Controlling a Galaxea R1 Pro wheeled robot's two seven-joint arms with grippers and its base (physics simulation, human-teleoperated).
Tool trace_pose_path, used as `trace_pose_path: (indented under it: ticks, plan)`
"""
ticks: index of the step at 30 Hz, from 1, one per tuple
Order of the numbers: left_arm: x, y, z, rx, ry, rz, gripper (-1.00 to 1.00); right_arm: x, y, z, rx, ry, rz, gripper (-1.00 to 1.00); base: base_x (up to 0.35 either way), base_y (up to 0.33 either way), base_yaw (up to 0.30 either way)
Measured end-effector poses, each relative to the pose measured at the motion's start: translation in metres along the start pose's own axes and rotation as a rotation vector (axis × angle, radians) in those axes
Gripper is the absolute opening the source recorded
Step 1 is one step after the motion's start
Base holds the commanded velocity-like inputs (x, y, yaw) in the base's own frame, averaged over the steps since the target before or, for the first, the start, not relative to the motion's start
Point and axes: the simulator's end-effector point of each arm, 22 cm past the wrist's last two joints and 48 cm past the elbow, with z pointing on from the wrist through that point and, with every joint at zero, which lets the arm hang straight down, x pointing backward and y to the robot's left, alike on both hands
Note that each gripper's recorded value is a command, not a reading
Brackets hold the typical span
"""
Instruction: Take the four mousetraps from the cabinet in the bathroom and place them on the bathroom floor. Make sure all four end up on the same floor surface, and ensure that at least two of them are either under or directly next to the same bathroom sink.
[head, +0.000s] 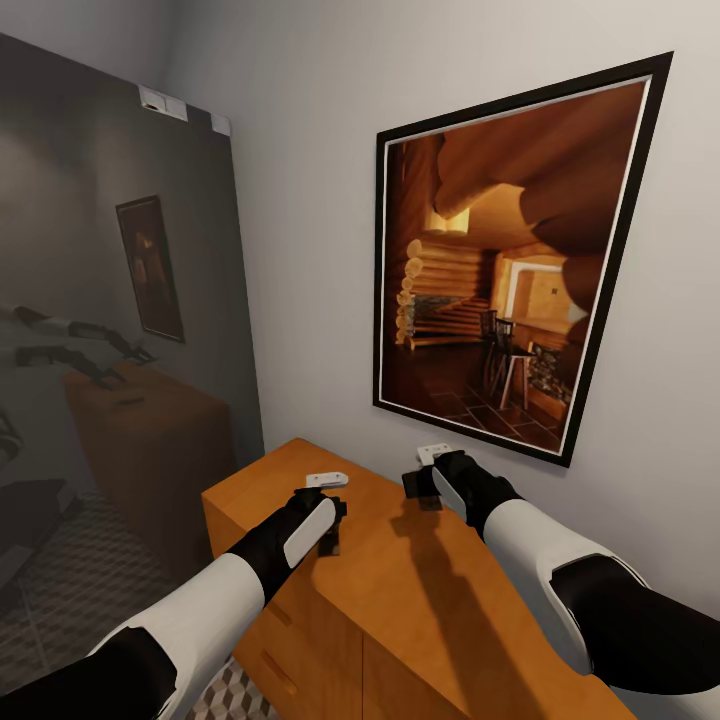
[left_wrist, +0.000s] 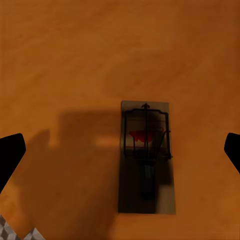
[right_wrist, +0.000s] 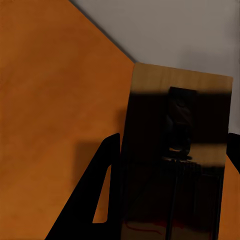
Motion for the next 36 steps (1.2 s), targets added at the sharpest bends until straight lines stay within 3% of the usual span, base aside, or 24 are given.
trace_pose_path:
  ticks: [36]
  plan:
    - [-0.0006,0.0,-0.0003,-0.001,-0.002,0.0,1.0,0.0,0.0003,0.0,-0.001,0.0,0.001,-1.0,0.0,0.0,0.0]
